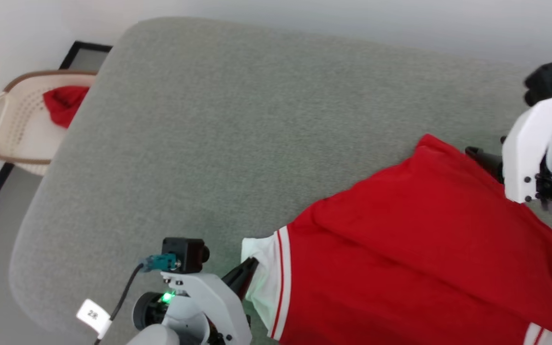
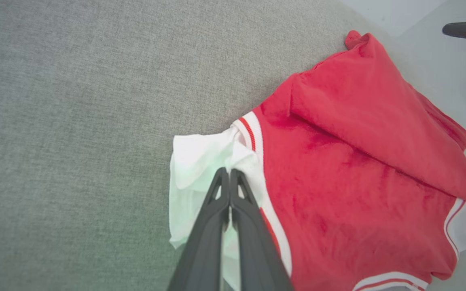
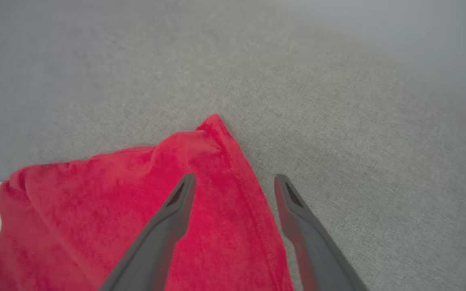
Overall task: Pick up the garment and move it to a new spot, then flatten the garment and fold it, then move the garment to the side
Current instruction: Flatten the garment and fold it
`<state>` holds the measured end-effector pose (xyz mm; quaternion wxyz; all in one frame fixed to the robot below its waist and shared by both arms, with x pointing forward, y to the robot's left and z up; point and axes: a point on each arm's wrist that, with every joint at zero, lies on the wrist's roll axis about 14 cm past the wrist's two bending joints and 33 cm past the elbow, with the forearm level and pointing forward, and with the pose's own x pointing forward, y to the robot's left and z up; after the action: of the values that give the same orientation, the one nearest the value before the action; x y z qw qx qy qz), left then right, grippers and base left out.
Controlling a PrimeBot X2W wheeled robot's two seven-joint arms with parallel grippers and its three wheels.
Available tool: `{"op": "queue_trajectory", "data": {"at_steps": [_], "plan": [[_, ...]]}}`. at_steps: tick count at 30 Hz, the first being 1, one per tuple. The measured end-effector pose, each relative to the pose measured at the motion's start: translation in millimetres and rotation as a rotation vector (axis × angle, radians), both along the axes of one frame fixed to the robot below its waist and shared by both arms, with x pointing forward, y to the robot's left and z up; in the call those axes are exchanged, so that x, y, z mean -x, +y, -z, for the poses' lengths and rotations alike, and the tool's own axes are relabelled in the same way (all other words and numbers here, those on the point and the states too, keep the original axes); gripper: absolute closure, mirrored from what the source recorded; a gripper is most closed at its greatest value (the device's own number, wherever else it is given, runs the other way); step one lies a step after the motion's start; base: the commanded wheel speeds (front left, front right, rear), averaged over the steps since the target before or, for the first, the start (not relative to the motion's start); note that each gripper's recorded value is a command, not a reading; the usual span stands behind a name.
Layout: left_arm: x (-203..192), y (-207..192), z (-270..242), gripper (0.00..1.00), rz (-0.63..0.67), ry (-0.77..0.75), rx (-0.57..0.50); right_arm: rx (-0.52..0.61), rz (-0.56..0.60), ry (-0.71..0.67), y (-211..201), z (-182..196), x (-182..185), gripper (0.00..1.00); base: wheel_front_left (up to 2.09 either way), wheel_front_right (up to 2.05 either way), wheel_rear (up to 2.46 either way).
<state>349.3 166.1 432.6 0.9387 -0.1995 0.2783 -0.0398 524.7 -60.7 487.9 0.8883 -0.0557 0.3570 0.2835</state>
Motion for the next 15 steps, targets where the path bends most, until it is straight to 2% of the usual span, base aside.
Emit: {"op": "queue_trajectory", "data": {"at_steps": [6, 15], "plan": [[0.5, 3.2, 6.8, 1.0, -0.024, 0.013, 0.007, 0.145, -0.067, 0.134, 13.1, 40.1, -10.0, 0.0, 0.0, 0.0, 0.0], [2.2, 11.9, 17.6, 1.0, -0.065, 0.035, 0.012, 0.277, -0.104, 0.329, 23.9, 87.4, -13.0, 0.0, 0.0, 0.0, 0.0]]}}
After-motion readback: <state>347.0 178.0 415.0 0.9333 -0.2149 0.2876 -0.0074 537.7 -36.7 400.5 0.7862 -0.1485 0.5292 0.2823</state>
